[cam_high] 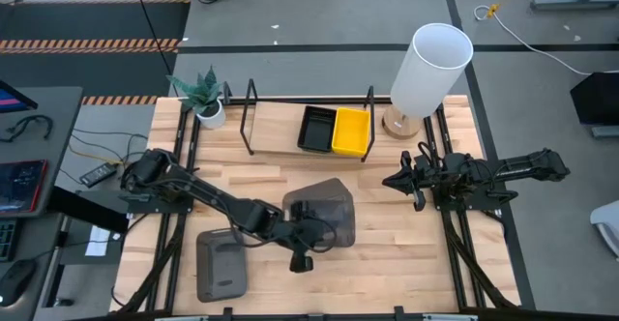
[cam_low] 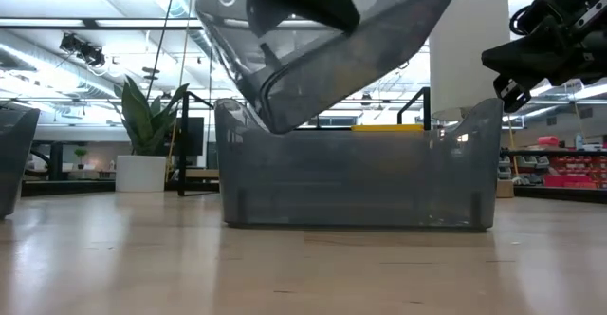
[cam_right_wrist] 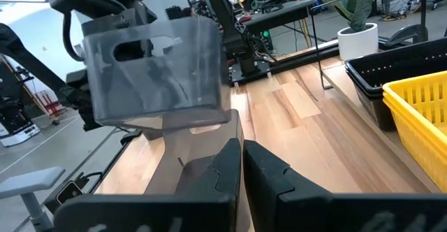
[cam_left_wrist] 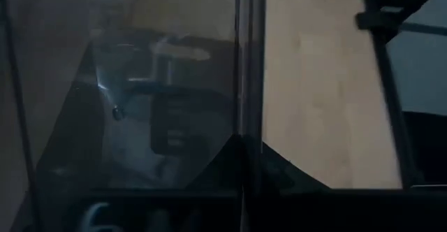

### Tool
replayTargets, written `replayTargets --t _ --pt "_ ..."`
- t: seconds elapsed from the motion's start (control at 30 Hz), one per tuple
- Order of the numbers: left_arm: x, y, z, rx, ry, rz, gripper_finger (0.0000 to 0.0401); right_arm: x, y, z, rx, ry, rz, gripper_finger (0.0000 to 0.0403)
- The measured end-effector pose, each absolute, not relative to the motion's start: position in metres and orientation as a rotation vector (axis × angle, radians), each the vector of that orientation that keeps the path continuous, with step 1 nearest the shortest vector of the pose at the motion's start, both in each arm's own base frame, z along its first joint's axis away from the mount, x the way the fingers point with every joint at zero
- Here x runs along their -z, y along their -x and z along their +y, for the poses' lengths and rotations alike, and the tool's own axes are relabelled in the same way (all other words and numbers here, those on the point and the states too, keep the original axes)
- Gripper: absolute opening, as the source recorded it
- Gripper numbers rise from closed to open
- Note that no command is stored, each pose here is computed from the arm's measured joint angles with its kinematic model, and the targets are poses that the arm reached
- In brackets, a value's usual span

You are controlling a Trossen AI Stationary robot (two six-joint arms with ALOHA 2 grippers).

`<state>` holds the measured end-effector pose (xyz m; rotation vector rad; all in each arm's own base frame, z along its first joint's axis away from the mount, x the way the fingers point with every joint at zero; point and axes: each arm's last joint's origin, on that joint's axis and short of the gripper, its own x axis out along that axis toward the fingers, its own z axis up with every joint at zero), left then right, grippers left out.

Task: Stack baskets on shelf by color
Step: Stack the top transparent black bin on top of the middle transparent black bin

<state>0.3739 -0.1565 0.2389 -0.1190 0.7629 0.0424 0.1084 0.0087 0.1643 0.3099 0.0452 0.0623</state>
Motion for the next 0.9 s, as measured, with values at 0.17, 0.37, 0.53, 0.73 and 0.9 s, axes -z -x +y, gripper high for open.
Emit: replayTargets --t 0.17,0.37,0.53,0.73,0.9 --pt "-0.227 -0.374 -0.151 -0.078 0.104 0.83 0.0008 -0.164 -0.108 0.009 -0.062 -0.31 0.045 0.0022" --pt "-0.218 -0.372 -0.146 -0.104 0.072 0.913 0.0008 -0.164 -0.108 0.009 -0.062 -0.31 0.044 0.0024" --pt "-0.208 -0.369 -0.145 -0.124 0.049 0.982 0.0007 -0.164 -0.108 0.009 -0.062 -0.31 0.044 0.0025" --pt "-0.201 -0.371 -0.145 -0.118 0.069 1.015 0.0024 -0.164 -0.108 0.009 -0.061 -0.31 0.046 0.0025" --pt "-0.2 -0.37 -0.144 -0.119 0.073 1.023 0.0055 -0.164 -0.108 0.009 -0.062 -0.31 0.046 0.0025"
